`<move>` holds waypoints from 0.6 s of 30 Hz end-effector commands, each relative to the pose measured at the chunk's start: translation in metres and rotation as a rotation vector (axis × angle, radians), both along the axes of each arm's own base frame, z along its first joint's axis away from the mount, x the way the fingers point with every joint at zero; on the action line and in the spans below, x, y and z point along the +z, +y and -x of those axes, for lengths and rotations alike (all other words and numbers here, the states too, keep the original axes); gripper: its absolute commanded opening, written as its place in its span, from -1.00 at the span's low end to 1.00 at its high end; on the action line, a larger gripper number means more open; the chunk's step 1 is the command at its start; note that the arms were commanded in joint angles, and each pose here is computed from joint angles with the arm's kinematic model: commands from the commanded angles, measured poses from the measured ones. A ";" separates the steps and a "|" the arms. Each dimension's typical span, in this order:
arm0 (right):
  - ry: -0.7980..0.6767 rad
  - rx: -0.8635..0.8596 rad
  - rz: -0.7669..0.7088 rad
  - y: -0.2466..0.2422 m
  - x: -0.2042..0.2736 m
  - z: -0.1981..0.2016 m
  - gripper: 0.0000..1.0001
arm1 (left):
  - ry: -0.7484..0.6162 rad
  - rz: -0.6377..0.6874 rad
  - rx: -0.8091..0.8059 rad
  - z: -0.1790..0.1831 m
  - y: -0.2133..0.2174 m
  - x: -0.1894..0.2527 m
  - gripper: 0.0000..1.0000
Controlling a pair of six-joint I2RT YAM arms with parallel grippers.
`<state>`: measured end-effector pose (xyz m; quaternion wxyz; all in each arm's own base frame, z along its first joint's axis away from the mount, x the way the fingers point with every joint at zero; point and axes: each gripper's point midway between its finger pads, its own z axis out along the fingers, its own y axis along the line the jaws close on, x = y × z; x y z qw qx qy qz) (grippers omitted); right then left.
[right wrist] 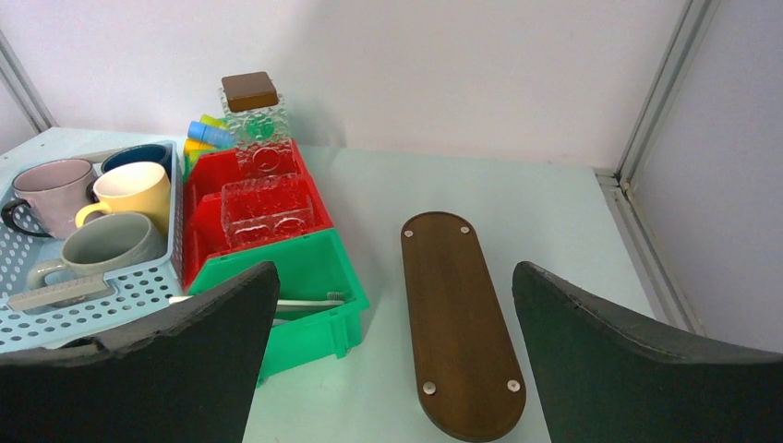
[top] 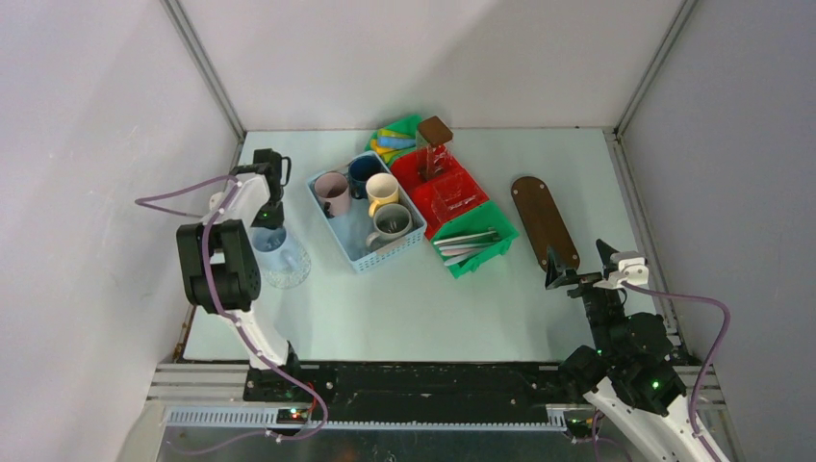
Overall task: Prepare toiletry sets of a toothbrush and toothpaste on the tray
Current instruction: Move the cup to the tray.
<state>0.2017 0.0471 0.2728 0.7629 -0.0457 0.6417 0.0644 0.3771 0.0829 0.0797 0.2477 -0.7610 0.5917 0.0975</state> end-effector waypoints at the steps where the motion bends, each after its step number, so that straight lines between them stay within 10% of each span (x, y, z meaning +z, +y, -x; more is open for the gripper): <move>1: -0.119 -0.011 -0.082 -0.014 0.026 0.016 1.00 | -0.036 -0.032 0.027 -0.002 0.005 0.010 -0.72; 18: -0.121 0.002 -0.083 -0.013 0.028 0.017 1.00 | 0.090 -0.229 -0.350 0.021 0.021 0.087 -1.00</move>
